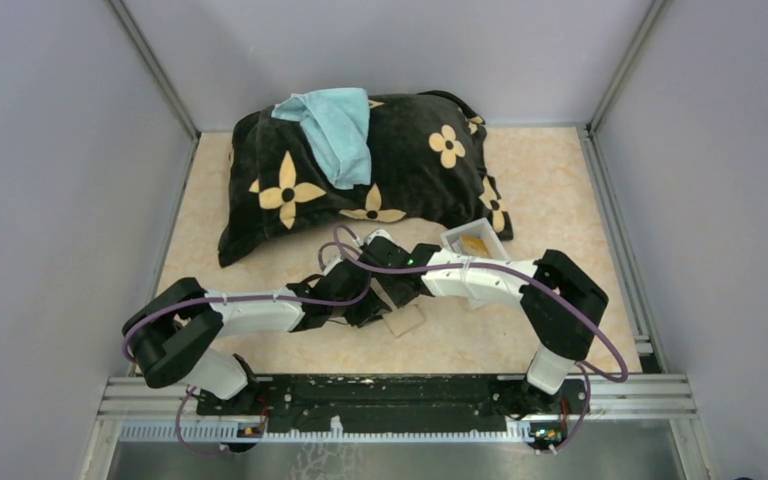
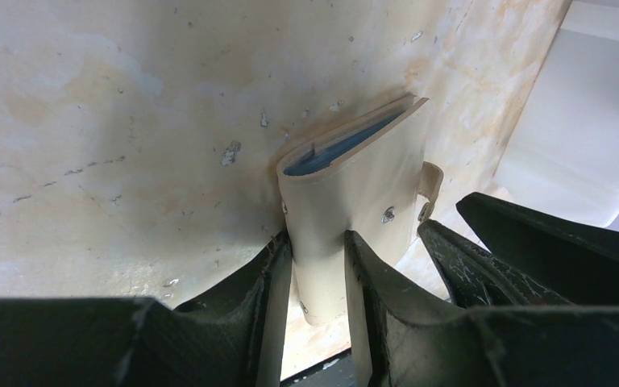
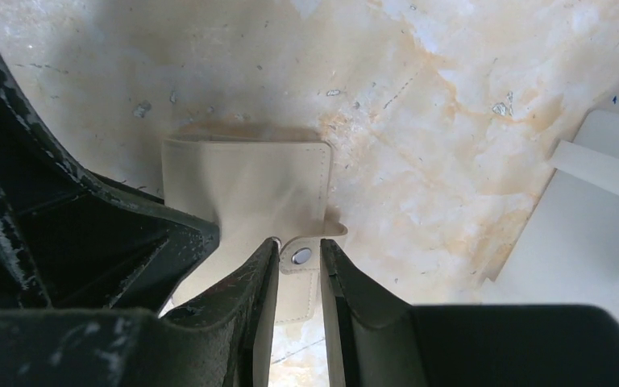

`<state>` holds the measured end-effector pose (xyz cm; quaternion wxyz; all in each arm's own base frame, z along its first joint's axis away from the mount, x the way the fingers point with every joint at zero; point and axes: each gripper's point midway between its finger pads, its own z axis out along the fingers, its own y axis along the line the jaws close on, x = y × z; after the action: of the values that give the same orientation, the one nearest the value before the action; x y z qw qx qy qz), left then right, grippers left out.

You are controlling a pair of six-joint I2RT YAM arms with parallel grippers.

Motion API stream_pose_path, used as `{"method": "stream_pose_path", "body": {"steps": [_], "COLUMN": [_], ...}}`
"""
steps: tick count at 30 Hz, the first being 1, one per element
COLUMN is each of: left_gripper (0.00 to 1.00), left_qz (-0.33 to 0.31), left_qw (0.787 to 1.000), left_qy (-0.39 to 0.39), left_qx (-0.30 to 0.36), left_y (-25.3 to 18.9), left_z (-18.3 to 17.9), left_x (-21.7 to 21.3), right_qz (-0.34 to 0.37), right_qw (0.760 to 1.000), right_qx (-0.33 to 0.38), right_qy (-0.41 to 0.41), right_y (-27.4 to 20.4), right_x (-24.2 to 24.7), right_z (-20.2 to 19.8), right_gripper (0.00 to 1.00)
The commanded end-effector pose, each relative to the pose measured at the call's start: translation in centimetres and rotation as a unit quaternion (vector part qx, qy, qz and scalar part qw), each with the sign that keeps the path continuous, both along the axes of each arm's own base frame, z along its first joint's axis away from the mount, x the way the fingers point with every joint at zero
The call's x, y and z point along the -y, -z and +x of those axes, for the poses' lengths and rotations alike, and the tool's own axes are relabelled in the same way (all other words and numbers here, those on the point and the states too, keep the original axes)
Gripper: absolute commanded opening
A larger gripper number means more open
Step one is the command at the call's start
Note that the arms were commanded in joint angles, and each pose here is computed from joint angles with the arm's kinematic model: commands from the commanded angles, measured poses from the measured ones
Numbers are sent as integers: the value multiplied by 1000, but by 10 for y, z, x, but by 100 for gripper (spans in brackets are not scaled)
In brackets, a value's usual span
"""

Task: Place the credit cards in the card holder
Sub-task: Close the card holder at the center of the board.

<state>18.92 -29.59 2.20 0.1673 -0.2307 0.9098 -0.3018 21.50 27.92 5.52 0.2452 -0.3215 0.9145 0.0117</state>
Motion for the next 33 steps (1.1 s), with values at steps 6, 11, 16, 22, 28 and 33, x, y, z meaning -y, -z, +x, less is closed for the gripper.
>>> {"method": "stream_pose_path", "body": {"steps": [6,11,16,22,28,33], "left_gripper": [38,38,38,38,38,38], "left_qz": [93,92,92,90,90,90], "left_qw": [995,995,995,995,995,995], "left_qy": [-1,-2,-1,-2,-1,0], "left_qx": [-46,-46,-46,-48,-48,-49], "left_y": [45,46,46,47,48,49], "left_z": [-24,-24,-25,-26,-27,-27], "left_x": [-44,-44,-44,-45,-45,-45], "right_qz": [7,8,-4,-20,-28,-33], "right_qw": [1000,1000,1000,1000,999,999], "right_qx": [19,20,18,18,14,15], "right_qy": [-7,-10,-12,-11,-11,-10], "right_y": [-16,-18,-14,-8,-3,-2], "right_x": [-6,-10,-9,-7,-6,-6], "right_z": [3,2,0,-1,-1,0], "right_gripper": [27,28,32,32,32,31]}}
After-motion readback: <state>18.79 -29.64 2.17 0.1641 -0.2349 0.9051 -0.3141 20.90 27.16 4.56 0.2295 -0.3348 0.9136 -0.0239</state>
